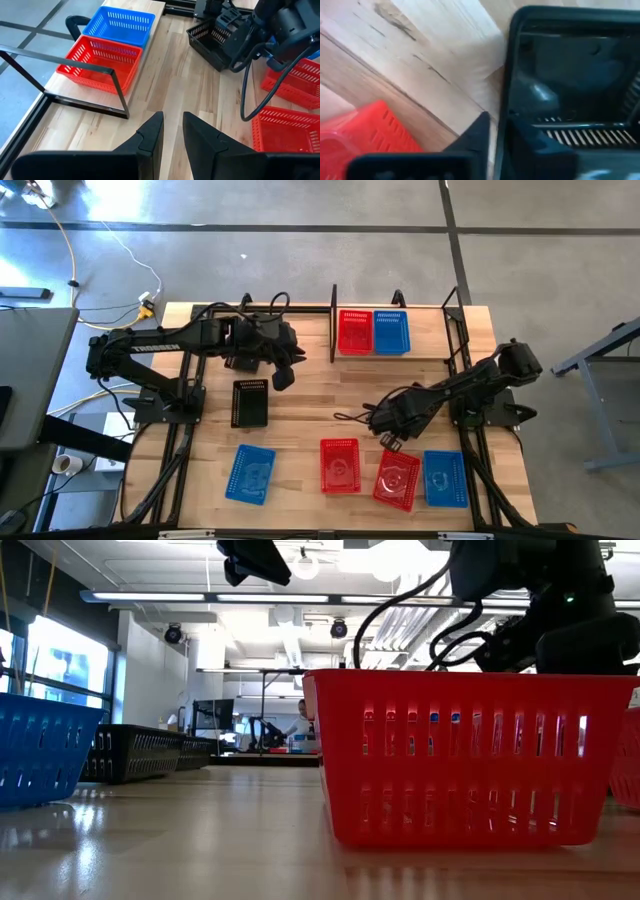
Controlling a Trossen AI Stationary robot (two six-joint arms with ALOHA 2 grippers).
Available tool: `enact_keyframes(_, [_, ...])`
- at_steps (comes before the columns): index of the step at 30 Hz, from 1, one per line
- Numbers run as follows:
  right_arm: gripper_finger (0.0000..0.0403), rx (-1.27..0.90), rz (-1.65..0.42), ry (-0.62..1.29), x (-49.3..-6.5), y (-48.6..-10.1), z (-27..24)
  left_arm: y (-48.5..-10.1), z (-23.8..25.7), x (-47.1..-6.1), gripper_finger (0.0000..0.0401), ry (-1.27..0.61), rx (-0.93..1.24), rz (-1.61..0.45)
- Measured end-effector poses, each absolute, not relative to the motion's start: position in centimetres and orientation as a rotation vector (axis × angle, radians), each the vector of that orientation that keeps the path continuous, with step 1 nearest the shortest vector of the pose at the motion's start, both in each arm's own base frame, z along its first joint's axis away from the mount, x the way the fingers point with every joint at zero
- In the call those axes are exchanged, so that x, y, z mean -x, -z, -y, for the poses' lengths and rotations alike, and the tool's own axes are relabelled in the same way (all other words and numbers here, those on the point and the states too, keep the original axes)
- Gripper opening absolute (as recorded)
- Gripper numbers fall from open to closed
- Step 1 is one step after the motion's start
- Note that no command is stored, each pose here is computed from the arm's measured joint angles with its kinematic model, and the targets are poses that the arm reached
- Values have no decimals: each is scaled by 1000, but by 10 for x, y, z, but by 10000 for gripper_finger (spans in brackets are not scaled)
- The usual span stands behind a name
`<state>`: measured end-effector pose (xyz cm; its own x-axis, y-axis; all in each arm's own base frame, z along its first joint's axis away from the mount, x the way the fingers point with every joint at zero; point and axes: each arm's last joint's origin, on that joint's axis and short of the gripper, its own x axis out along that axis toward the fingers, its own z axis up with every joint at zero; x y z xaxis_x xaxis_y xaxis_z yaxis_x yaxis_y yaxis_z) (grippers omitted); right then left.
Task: Stack baskets on shelf by color
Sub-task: Put the bottom right black bin on the shelf
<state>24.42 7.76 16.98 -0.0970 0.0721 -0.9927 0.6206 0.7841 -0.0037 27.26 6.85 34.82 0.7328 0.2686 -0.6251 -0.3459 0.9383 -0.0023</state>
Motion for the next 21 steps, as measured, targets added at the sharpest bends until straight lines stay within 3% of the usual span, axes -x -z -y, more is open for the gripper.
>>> enact_keyframes(2, [9, -557, -1621, 493, -243, -172, -78, -348, -68, -272, 65, -339, 122, -671])
enact_keyframes(10, [4, -450, -1609, 400, -233, -184, -87, -346, -68, -271, 65, -339, 123, -692])
enact_keyframes(21, [1, -295, -1562, 467, -208, -221, -93, -346, -68, -271, 65, -330, 99, -698])
